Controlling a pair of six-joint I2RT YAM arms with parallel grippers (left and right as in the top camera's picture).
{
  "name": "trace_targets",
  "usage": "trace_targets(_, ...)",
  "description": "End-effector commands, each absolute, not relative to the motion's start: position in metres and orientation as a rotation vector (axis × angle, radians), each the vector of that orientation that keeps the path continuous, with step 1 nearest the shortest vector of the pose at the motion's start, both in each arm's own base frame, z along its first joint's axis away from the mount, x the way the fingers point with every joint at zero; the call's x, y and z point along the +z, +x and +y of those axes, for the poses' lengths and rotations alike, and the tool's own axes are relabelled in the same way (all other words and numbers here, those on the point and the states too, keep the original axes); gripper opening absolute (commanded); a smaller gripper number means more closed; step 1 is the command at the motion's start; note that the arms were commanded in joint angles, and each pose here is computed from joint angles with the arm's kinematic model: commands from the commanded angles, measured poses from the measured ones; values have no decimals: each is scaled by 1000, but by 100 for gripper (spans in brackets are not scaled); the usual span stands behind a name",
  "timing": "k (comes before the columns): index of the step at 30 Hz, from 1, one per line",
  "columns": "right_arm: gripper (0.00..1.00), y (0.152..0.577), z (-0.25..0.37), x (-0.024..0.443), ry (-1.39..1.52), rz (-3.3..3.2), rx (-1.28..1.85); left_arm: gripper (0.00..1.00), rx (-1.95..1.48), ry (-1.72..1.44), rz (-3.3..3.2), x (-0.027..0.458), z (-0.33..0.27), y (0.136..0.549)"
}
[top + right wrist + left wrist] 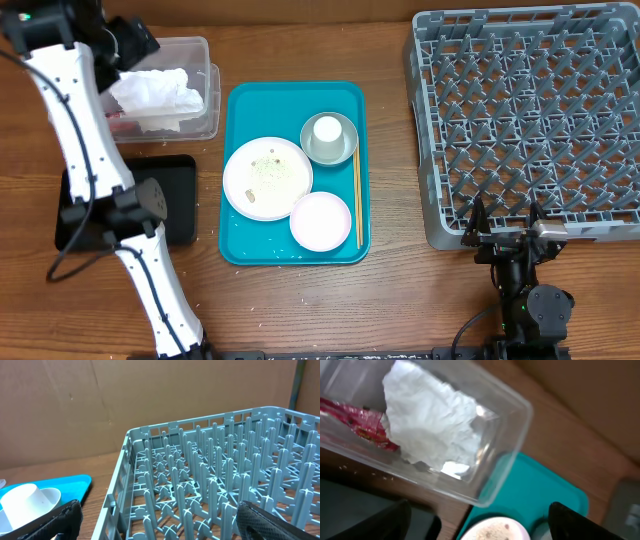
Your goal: Sort waste into correct bins and load items into the dishwasher
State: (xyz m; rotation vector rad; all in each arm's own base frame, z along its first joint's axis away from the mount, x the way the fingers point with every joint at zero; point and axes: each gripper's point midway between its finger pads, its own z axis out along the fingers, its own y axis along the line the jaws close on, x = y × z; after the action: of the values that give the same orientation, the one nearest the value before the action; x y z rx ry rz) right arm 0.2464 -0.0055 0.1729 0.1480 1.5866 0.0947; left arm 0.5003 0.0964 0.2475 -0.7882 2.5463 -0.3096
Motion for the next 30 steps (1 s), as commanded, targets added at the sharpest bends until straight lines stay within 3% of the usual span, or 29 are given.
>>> trace_targets(1,100,246,-7,171,152,1584,85,92,-386,-560,2360,352,65,468)
trace_targets(9,100,246,-7,171,152,1584,85,100,-467,-289,2285,428,-3,404)
trace_targets(13,100,246,-7,171,152,1584,85,100,-335,-301,2374,417,-13,371)
trace_targets(19,100,246,-7,171,152,1584,85,100,110,-614,2420,388,49,332)
trace_targets(30,100,246,-7,171,152,1584,85,100,261,-1113,2346,362,157,295)
